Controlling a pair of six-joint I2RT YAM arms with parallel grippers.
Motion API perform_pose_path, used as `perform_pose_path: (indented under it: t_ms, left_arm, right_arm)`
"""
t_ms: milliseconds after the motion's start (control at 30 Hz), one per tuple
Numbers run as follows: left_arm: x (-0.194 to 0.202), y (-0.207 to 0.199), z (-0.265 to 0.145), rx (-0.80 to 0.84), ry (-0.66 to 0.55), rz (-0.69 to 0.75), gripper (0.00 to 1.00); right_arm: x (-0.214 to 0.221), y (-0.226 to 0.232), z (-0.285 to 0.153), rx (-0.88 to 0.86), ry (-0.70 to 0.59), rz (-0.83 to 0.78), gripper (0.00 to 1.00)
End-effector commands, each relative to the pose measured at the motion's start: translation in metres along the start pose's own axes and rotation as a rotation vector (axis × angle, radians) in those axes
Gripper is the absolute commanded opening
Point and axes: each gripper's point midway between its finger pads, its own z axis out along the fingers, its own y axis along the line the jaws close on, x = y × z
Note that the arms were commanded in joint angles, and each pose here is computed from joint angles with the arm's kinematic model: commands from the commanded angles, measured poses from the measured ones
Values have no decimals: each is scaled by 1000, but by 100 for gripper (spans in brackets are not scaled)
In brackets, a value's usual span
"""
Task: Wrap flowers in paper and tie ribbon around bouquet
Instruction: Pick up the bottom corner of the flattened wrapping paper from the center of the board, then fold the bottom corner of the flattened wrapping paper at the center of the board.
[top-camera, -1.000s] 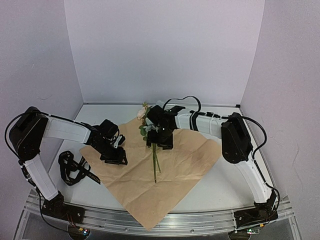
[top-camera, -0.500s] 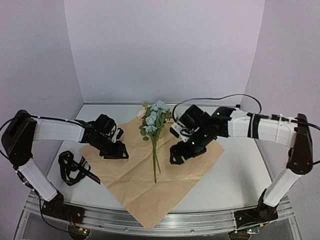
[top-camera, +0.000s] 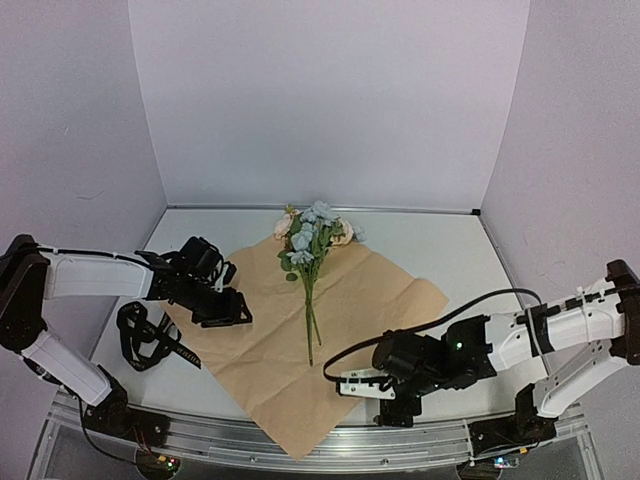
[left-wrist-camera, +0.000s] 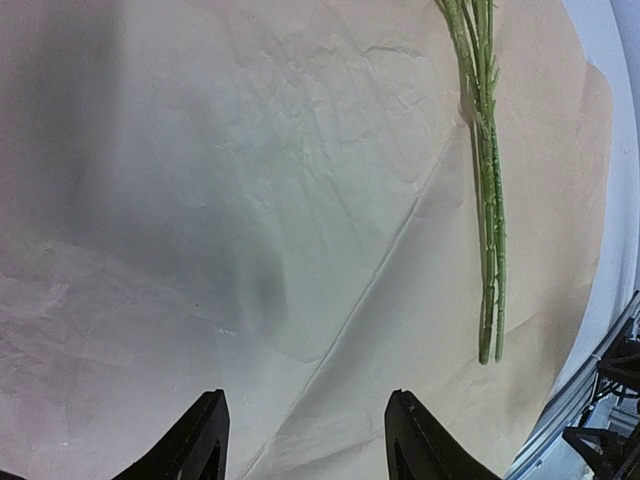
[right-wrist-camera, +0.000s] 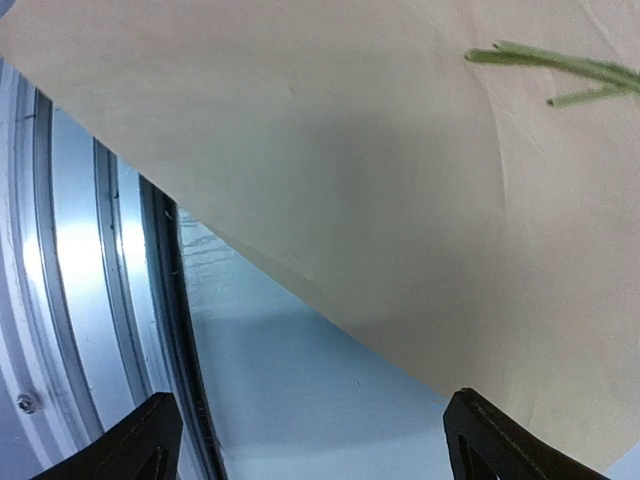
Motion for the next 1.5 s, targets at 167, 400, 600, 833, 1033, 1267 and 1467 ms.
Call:
perform_pose_path:
  t_ms: [167, 400, 600, 833, 1033, 1267, 1467]
  left_arm:
    - [-13, -7, -19, 10, -86, -19, 56]
    - [-12, -5, -22, -3, -90, -20, 56]
    - [-15, -7, -24, -5, -91, -9, 56]
    - [-20, -12, -30, -5, -94, 14, 56]
    - [-28, -21, -48, 5, -121, 37, 56]
    - [-43, -34, -76, 5, -173, 75, 56]
    - [-51, -43, -93, 14, -202, 109, 56]
  right_arm:
    - [-48, -3, 36, 309, -101, -463, 95]
    - [-75, 2, 44, 407, -138, -539, 91]
    - [-82, -1, 32, 424, -160, -481, 64]
    - [-84, 0, 22, 393, -148, -447, 16]
    - [-84, -13, -2, 335, -114, -334, 0]
    - [-74, -53, -24, 139, -16, 67, 0]
    - [-76, -104, -18, 91, 37, 446, 0]
